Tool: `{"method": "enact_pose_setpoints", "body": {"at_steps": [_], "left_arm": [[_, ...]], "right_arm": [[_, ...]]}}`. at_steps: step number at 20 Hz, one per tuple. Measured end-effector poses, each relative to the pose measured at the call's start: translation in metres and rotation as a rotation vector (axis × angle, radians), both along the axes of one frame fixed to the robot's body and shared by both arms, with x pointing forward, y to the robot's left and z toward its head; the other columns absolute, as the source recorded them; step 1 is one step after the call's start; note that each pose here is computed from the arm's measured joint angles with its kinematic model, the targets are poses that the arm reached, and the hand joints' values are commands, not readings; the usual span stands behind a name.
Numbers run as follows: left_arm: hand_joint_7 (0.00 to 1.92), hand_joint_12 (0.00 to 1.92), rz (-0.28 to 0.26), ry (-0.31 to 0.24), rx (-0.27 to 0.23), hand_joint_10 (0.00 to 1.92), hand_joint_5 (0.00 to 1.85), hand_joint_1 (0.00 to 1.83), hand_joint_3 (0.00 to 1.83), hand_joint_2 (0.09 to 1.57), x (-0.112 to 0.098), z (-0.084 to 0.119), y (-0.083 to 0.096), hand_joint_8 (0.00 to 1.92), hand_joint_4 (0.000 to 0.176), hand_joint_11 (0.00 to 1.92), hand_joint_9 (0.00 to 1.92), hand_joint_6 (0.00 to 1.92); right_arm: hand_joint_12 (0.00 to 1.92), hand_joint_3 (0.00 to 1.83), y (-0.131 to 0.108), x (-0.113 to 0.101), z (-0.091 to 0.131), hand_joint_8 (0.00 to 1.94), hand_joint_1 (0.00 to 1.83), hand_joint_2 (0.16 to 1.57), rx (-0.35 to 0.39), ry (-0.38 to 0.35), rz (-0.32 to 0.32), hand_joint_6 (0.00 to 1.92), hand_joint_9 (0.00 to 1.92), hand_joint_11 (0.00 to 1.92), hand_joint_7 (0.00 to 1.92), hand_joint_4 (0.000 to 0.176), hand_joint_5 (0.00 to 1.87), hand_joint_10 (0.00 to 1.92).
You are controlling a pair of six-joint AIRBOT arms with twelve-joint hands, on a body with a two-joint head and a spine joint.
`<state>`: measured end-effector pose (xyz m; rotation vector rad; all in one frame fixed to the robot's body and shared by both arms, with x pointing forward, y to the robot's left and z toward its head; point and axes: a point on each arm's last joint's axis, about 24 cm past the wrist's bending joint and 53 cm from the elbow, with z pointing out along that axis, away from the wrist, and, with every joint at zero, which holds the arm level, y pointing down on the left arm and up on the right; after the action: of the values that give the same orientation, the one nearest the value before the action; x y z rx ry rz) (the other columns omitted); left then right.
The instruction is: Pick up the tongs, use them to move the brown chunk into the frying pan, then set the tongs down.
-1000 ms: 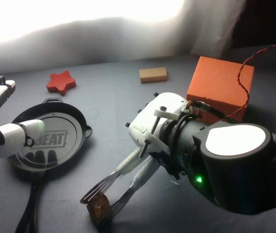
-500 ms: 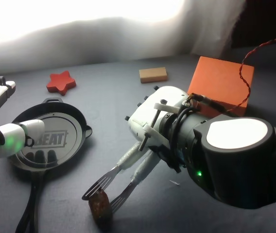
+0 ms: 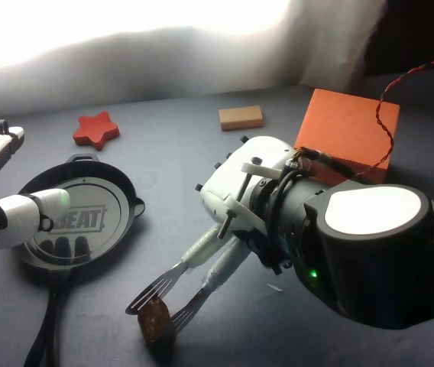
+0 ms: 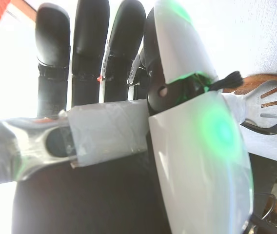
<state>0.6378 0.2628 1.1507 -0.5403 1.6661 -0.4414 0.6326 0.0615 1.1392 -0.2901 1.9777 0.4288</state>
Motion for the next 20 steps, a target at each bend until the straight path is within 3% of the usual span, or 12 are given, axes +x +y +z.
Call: {"method": "enact_pose_setpoints", "body": {"at_steps": [3,5,7,12,13,14,17,18,19,20], "left_arm": [[0.15,0.82,0.0,0.0,0.0,0.01,0.07,0.0,0.0,1.27,0.0,0.0,0.0,0.0,0.0,0.0,0.18,0.01],[0.16,0.95,0.0,0.0,0.0,0.01,0.08,0.0,0.0,1.28,0.0,0.0,0.0,0.0,0.0,0.0,0.19,0.0],[0.15,1.0,0.0,0.0,0.0,0.01,0.06,0.0,0.0,1.28,0.0,0.0,0.0,0.0,0.0,0.0,0.19,0.0],[0.15,1.0,0.001,0.0,-0.001,0.01,0.06,0.0,0.0,1.28,0.0,0.0,0.0,0.01,0.0,0.0,0.19,0.01],[0.16,1.0,0.001,-0.002,0.0,0.01,0.06,0.0,0.0,1.28,0.0,0.0,0.0,0.01,0.0,0.0,0.2,0.01],[0.16,1.0,0.004,-0.004,0.0,0.01,0.06,0.0,0.0,1.28,0.0,0.001,0.001,0.01,0.0,0.0,0.21,0.01],[0.15,0.96,0.004,-0.004,0.0,0.01,0.06,0.0,0.0,1.28,0.0,0.001,0.001,0.01,0.0,0.0,0.2,0.0],[0.15,0.9,0.004,-0.004,0.0,0.0,0.04,0.0,0.0,1.28,0.0,0.001,0.001,0.0,0.0,0.0,0.19,0.0],[0.15,0.88,0.004,-0.004,0.0,0.0,0.05,0.0,0.0,1.28,0.0,0.001,0.001,0.0,0.0,0.0,0.19,0.0],[0.16,0.84,0.005,-0.004,0.0,0.0,0.07,0.0,0.0,1.29,0.0,0.001,0.001,0.01,0.0,0.0,0.19,0.01]], "right_arm": [[1.42,0.0,0.0,0.0,0.0,0.87,1.22,1.11,-0.003,-0.002,0.001,1.1,1.13,0.74,1.08,0.001,0.92,0.63],[1.42,0.0,0.0,0.0,0.0,0.5,1.14,1.14,-0.006,-0.003,0.003,1.07,1.11,0.74,1.17,0.0,0.94,0.66],[1.42,0.0,0.0,0.0,0.0,0.33,1.14,1.13,-0.008,-0.004,0.004,1.03,1.13,0.75,1.25,0.0,0.96,0.65],[1.42,0.0,-0.003,0.002,0.0,0.24,1.08,1.13,-0.007,-0.005,0.0,1.04,1.18,0.81,1.35,0.0,0.96,0.68],[1.45,0.02,-0.004,0.002,0.002,0.24,0.85,1.19,-0.004,-0.003,-0.002,0.79,1.2,0.83,1.38,0.0,1.06,0.74],[1.45,0.01,-0.004,0.005,0.009,0.23,0.79,1.21,0.002,-0.012,-0.005,0.64,1.19,0.84,1.4,0.0,1.12,0.77],[1.56,0.01,-0.002,0.007,0.019,0.25,0.64,1.27,0.011,-0.033,-0.002,0.66,1.17,0.82,1.41,0.0,1.14,0.91],[1.73,0.0,-0.001,0.007,0.02,0.8,0.6,1.29,0.012,-0.037,0.0,1.08,1.25,0.88,1.44,0.0,1.16,1.2],[1.79,0.0,-0.001,0.007,0.021,1.02,0.56,1.31,0.011,-0.041,0.001,1.2,1.25,0.87,1.41,0.0,1.16,1.33],[1.86,0.01,-0.001,0.007,0.019,1.37,0.53,1.33,0.013,-0.032,-0.001,1.4,1.32,0.9,1.42,0.0,1.18,1.61]]}}
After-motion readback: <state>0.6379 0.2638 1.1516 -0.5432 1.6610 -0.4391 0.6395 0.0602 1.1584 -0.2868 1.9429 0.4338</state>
